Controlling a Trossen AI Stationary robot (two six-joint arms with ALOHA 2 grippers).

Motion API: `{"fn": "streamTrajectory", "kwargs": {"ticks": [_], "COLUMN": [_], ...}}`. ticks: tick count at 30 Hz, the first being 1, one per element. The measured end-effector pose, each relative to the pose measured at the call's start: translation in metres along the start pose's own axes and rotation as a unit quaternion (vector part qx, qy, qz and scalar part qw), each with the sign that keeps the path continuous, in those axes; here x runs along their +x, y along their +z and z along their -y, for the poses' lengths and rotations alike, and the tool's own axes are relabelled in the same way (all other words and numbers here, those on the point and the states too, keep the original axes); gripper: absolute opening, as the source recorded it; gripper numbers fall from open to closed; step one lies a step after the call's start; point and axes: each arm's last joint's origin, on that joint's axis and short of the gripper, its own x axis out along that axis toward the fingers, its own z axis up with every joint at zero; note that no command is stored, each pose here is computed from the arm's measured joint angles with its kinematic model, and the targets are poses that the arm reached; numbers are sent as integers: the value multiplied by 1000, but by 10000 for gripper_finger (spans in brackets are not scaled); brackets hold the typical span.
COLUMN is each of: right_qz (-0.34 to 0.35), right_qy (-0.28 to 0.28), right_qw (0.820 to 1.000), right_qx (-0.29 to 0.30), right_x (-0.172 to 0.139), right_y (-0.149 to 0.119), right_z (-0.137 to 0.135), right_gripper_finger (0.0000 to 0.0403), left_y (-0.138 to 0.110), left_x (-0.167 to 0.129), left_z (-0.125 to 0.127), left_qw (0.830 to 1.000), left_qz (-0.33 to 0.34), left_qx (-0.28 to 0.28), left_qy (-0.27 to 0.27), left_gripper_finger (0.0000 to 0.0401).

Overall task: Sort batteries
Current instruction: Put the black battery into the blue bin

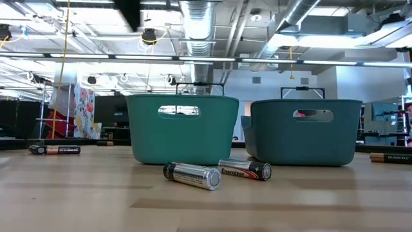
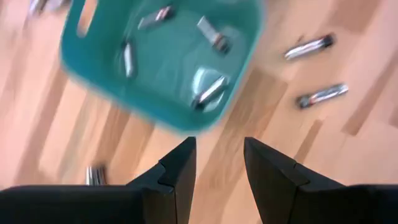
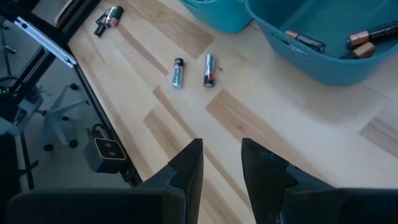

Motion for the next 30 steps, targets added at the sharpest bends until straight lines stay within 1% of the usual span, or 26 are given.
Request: {"fn": "streamTrajectory", "kwargs": {"ticks": [4, 7, 10, 13, 15, 17, 22, 24, 26, 27, 30], "right_qz": [-1, -1, -3, -4, -4, -5, -5, -6, -6, -6, -6], "right_qy": [4, 8, 13, 27, 31, 33, 36, 39, 44, 45, 45], "right_qw": [1000, 1000, 1000, 1000, 999, 999, 999, 999, 999, 999, 999], "right_qx": [4, 7, 2, -8, -9, -8, -5, -2, 2, 3, 2], "right_x": [0, 0, 0, 0, 0, 0, -1, -1, -1, -1, -1], "right_y": [0, 0, -1, -1, -1, -1, -1, -1, -2, -2, -2], "right_z": [-1, -2, -3, -7, -8, -8, -9, -9, -11, -11, -11], "right_gripper_finger": [127, 127, 127, 127, 127, 127, 127, 127, 127, 127, 127], "left_y": [-41, -75, -109, -141, -159, -171, -189, -192, -194, -194, -195], "left_x": [-7, -10, -8, -4, 1, 8, 35, 43, 46, 47, 46], "left_z": [1, -3, -12, -23, -33, -46, -77, -85, -89, -91, -92], "left_qw": [996, 986, 968, 945, 931, 919, 890, 879, 872, 874, 890], "left_qz": [-9, -17, -34, -62, -75, -83, -117, -122, -119, -116, -109], "left_qx": [-81, -160, -244, -320, -356, -386, -431, -443, -449, -444, -408], "left_qy": [21, 31, 42, 42, 31, 5, -95, -130, -155, -161, -170], "left_gripper_finger": [130, 130, 130, 130, 130, 130, 130, 130, 130, 130, 130]}}
